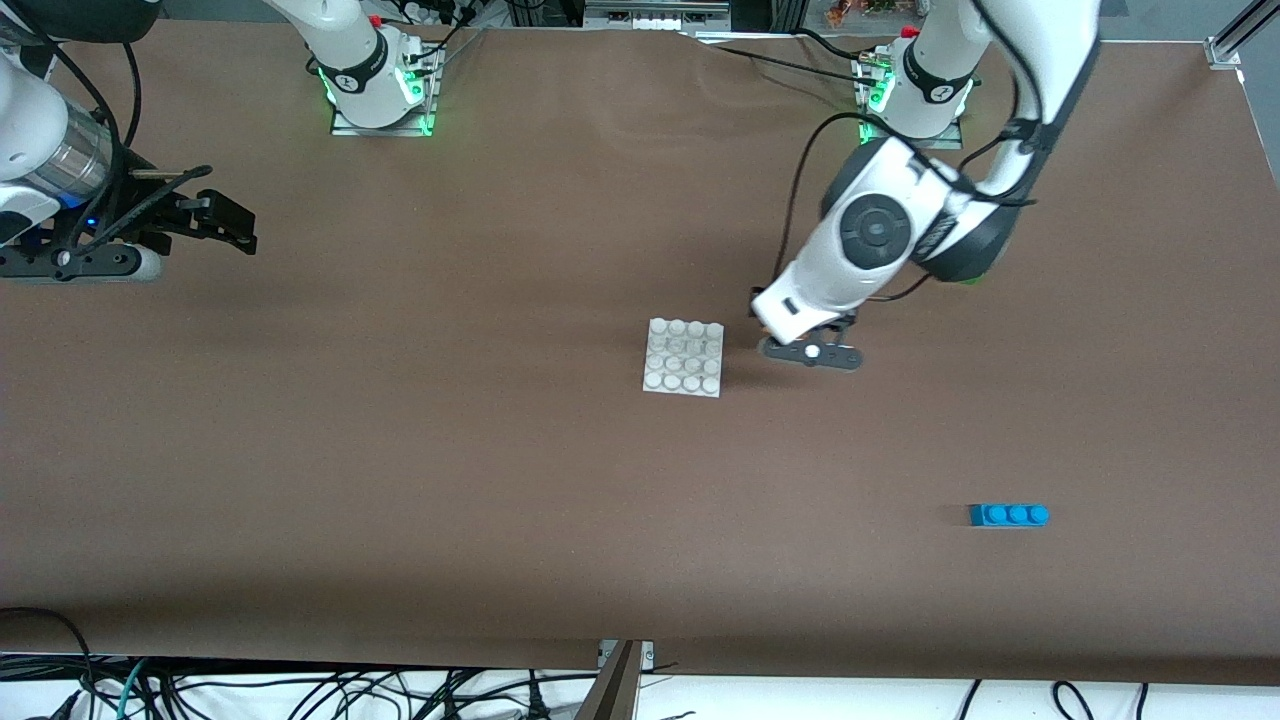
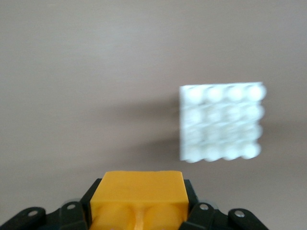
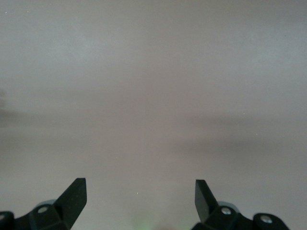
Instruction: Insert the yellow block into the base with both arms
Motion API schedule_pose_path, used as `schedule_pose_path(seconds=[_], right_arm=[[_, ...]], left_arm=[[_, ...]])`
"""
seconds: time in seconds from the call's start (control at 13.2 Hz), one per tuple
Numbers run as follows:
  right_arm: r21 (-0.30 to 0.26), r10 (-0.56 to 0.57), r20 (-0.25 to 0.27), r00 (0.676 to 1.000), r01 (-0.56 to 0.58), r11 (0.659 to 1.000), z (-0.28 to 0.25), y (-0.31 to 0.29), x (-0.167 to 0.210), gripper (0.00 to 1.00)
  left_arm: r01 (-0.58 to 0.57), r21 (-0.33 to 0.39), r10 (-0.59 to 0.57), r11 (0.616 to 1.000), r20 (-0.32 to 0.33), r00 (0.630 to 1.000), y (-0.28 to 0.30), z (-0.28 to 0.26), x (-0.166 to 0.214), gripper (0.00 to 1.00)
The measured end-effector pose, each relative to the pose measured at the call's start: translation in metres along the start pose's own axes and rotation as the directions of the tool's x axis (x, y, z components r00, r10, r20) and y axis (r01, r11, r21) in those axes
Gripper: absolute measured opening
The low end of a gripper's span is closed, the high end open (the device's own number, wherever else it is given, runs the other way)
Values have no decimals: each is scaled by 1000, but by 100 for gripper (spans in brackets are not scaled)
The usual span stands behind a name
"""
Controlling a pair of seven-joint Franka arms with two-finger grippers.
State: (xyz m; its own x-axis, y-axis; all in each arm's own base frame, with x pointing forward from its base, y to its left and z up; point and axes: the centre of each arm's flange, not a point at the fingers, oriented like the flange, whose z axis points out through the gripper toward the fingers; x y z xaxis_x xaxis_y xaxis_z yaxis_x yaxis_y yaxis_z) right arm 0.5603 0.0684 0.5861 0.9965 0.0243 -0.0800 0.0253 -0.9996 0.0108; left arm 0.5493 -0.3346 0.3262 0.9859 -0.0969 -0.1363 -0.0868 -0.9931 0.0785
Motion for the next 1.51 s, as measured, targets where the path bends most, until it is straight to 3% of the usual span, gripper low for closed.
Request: schedule_pose_path(seconds=[0.3, 0.6, 0.91, 1.21, 1.51], right_arm=[[0, 0, -3, 1000, 0, 1000, 1, 0, 1, 100], [0, 0, -4, 1000, 0, 1000, 0, 0, 1, 100], [0, 0, -4, 1000, 0, 1000, 0, 0, 1, 100], [0, 0, -4, 1000, 0, 1000, 0, 0, 1, 100], [0, 0, -4, 1000, 0, 1000, 0, 0, 1, 100]], left_arm=[[60, -26, -59, 998, 45, 997, 69, 48, 11, 68], [79, 86, -82, 993, 31, 996, 105, 104, 0, 68], [87, 58, -86, 995, -7, 996, 112, 118, 4, 68], [83, 79, -79, 993, -48, 996, 99, 136, 17, 68], [89, 80, -85, 993, -52, 995, 105, 137, 13, 68]])
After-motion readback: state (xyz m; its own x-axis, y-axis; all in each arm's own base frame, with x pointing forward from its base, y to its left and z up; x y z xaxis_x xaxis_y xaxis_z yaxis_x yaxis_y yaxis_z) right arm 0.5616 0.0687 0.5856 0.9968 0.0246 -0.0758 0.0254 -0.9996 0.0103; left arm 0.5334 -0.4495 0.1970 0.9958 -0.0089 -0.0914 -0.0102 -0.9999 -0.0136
